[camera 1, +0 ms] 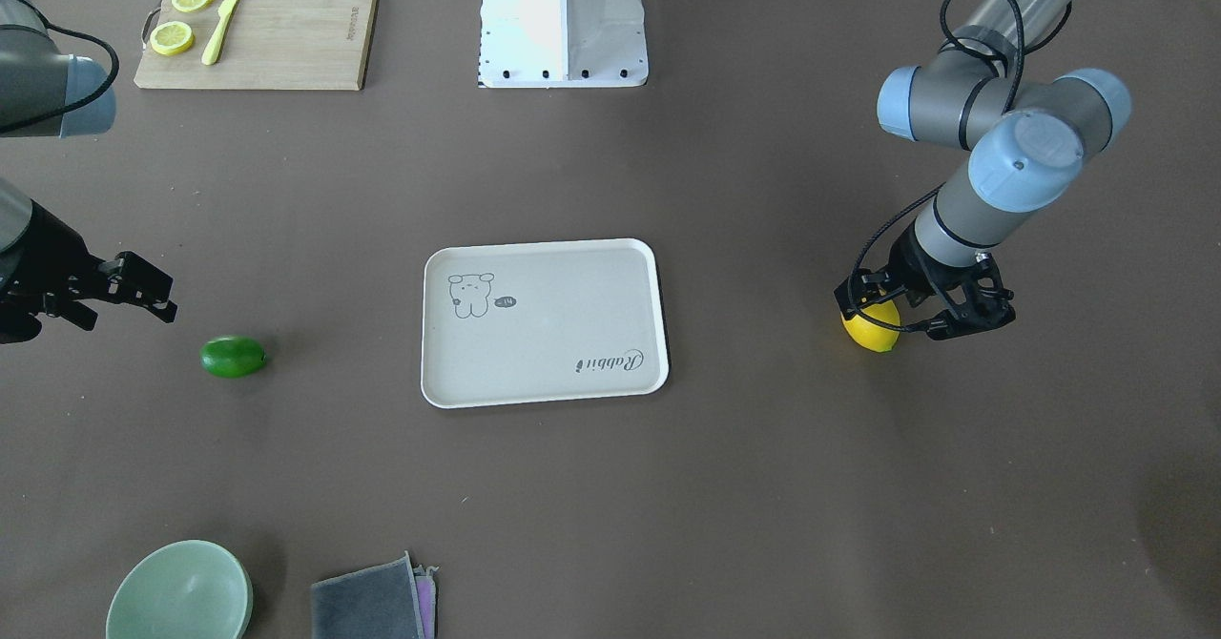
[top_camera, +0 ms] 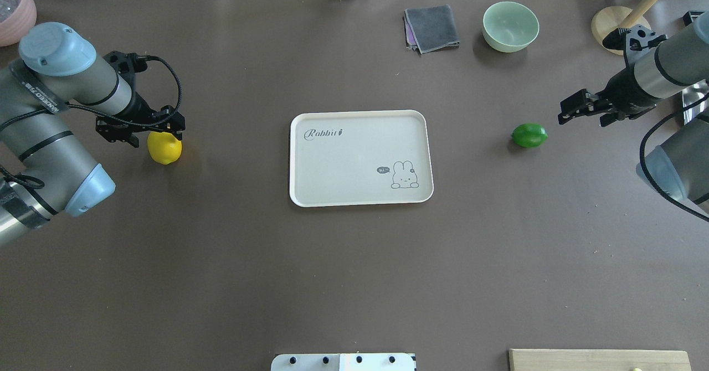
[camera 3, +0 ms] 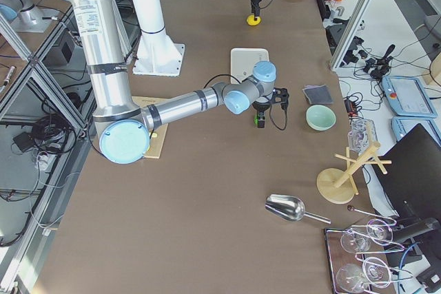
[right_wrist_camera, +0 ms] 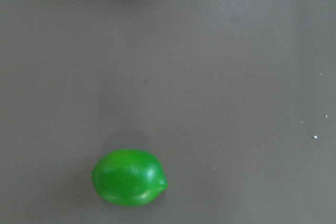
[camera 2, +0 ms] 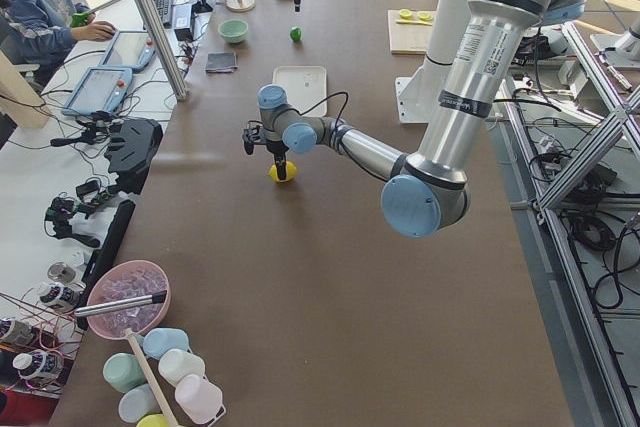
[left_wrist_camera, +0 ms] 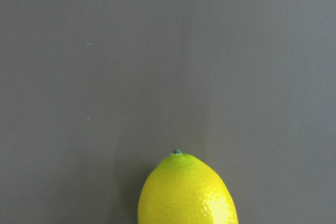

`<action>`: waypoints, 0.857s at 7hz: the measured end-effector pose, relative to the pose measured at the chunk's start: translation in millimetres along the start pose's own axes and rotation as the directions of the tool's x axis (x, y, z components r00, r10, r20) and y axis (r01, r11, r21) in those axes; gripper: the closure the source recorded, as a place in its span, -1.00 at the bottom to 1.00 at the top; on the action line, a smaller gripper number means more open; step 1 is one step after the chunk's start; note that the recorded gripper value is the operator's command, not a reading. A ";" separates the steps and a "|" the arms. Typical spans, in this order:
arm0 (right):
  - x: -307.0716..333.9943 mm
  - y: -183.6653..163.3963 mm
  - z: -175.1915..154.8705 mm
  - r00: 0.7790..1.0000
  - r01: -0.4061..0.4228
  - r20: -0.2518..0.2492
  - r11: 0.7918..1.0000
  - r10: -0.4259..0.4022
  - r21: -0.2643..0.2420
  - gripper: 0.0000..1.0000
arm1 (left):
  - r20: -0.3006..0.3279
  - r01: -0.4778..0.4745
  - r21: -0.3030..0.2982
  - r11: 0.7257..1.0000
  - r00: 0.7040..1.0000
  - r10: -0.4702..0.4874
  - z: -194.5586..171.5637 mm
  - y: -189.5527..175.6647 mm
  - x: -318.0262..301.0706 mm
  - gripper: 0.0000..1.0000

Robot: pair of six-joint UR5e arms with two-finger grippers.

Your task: Place all lemons on tray

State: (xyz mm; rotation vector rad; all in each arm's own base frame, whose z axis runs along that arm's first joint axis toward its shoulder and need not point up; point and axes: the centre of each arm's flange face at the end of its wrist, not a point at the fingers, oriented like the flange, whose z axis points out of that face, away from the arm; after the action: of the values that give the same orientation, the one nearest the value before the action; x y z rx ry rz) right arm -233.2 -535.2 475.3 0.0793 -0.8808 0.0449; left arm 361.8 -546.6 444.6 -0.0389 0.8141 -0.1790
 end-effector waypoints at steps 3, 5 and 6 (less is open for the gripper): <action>-6.1 -0.5 7.2 0.999 -0.046 -0.001 0.999 0.046 -0.012 -1.00 | -0.001 -0.010 -0.007 1.000 1.000 0.010 11.0 3.4 7.0 0.99; -12.9 -6.2 14.1 0.995 -0.102 -0.001 0.995 0.102 -0.020 -1.00 | -0.013 -0.019 -0.005 1.000 1.000 0.019 7.8 5.5 18.1 1.00; -16.2 -9.2 18.6 0.993 -0.121 -0.002 0.992 0.121 -0.024 -1.00 | -0.031 -0.028 0.000 1.000 0.999 0.028 -0.5 4.6 32.5 1.00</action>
State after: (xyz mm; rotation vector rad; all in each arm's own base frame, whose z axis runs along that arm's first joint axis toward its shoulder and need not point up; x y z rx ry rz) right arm -257.1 -546.2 474.1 0.0038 -0.8842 0.1474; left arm 384.0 -547.6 420.5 -0.0250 0.8453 -0.1529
